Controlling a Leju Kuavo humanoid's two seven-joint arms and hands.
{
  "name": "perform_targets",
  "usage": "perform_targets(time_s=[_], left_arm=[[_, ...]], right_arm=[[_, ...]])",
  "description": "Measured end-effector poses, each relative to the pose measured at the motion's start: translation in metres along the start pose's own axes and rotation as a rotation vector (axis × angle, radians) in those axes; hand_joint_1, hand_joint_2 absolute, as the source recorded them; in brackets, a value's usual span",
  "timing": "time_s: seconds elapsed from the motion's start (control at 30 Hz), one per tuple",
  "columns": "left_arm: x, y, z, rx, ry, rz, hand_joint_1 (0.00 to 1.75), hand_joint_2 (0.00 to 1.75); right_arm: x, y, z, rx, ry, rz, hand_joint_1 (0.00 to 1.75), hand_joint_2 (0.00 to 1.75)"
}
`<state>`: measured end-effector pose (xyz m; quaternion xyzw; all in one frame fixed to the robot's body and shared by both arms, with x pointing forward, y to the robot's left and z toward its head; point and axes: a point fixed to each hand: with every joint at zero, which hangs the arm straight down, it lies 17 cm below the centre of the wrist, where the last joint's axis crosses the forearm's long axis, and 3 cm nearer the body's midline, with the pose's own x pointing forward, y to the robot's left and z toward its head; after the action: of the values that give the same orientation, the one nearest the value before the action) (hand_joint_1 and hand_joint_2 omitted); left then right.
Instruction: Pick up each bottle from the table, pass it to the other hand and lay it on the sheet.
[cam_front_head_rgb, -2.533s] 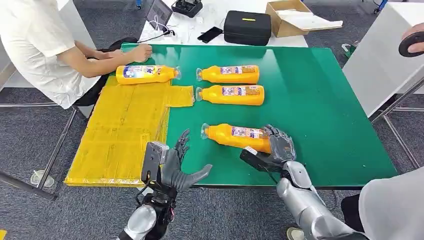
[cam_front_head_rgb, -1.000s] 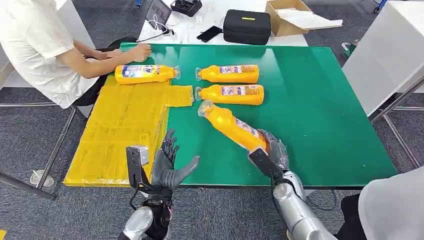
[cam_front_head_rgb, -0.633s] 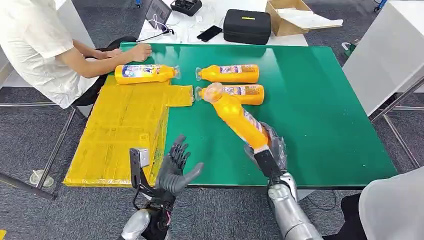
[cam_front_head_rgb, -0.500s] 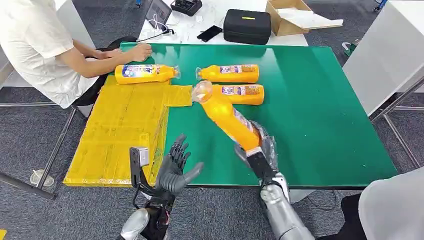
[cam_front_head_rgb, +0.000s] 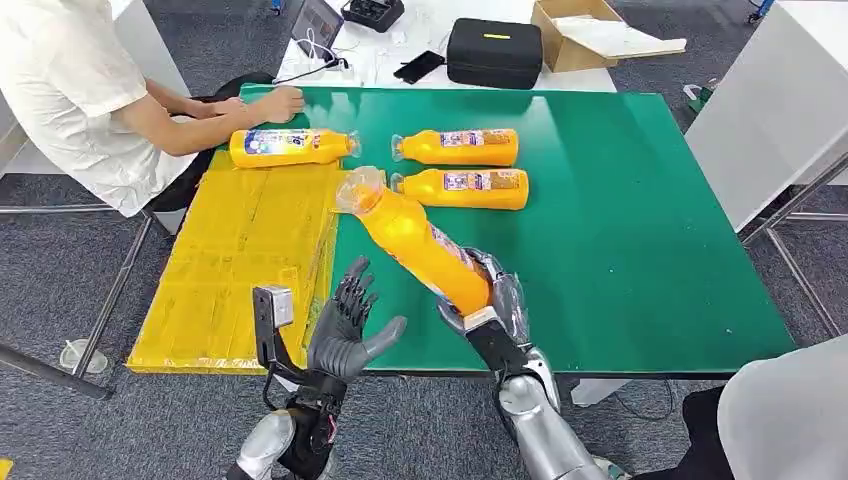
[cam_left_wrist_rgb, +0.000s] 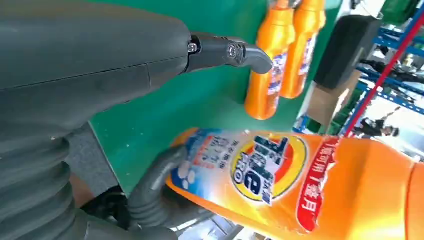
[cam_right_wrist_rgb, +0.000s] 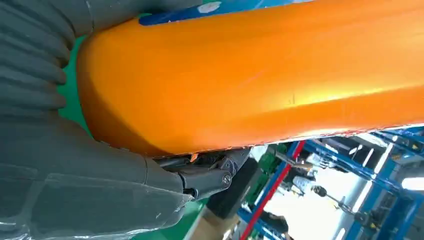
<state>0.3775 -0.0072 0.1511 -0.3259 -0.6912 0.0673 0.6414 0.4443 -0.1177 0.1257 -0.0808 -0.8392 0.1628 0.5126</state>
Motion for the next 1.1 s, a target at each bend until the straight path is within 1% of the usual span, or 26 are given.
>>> perform_targets(time_s=[0.07, 0.3, 0.33, 0.37, 0.47, 0.5, 0.53, 0.63, 0.67, 0.83, 1.03, 1.07, 1.1], left_arm=[[0.005, -0.002, -0.002, -0.008, -0.017, -0.015, 0.0, 1.75], [0.037, -0.013, -0.009, -0.035, -0.13, -0.088, 0.0, 1.75], [0.042, -0.013, -0.009, -0.029, -0.148, -0.106, 0.0, 1.75], [0.045, -0.013, -0.01, -0.022, -0.162, -0.122, 0.0, 1.75], [0.053, -0.01, -0.013, -0.004, -0.184, -0.134, 0.0, 1.75], [0.054, -0.008, -0.014, 0.003, -0.187, -0.136, 0.0, 1.75], [0.055, -0.006, -0.015, 0.009, -0.189, -0.137, 0.0, 1.75], [0.057, -0.004, -0.015, 0.014, -0.192, -0.137, 0.0, 1.75], [0.057, -0.004, -0.016, 0.013, -0.192, -0.135, 0.0, 1.75], [0.058, -0.005, -0.017, 0.002, -0.187, -0.115, 0.0, 1.75], [0.057, -0.005, -0.021, -0.009, -0.154, -0.052, 0.0, 1.75], [0.057, -0.004, -0.021, -0.008, -0.152, -0.047, 0.19, 1.75], [0.057, -0.003, -0.022, -0.008, -0.15, -0.042, 1.48, 1.75]], right_arm=[[0.006, 0.011, 0.001, 0.032, -0.013, -0.011, 1.73, 1.75], [0.022, 0.049, 0.009, 0.116, -0.041, -0.04, 1.75, 1.75], [0.024, 0.053, 0.01, 0.122, -0.045, -0.044, 1.73, 1.75], [0.025, 0.056, 0.011, 0.128, -0.047, -0.047, 1.75, 1.75], [0.029, 0.065, 0.013, 0.149, -0.055, -0.046, 1.75, 1.75], [0.031, 0.068, 0.014, 0.156, -0.061, -0.043, 1.75, 1.75], [0.032, 0.07, 0.015, 0.165, -0.066, -0.038, 1.71, 1.75], [0.034, 0.075, 0.016, 0.176, -0.067, -0.039, 1.75, 1.75], [0.035, 0.075, 0.015, 0.178, -0.068, -0.038, 1.73, 1.75], [0.036, 0.08, 0.015, 0.189, -0.074, -0.03, 1.75, 1.75], [0.039, 0.084, 0.014, 0.2, -0.082, -0.035, 1.73, 1.75], [0.039, 0.085, 0.014, 0.201, -0.082, -0.036, 1.75, 1.75], [0.04, 0.086, 0.014, 0.203, -0.084, -0.037, 1.69, 1.75]])
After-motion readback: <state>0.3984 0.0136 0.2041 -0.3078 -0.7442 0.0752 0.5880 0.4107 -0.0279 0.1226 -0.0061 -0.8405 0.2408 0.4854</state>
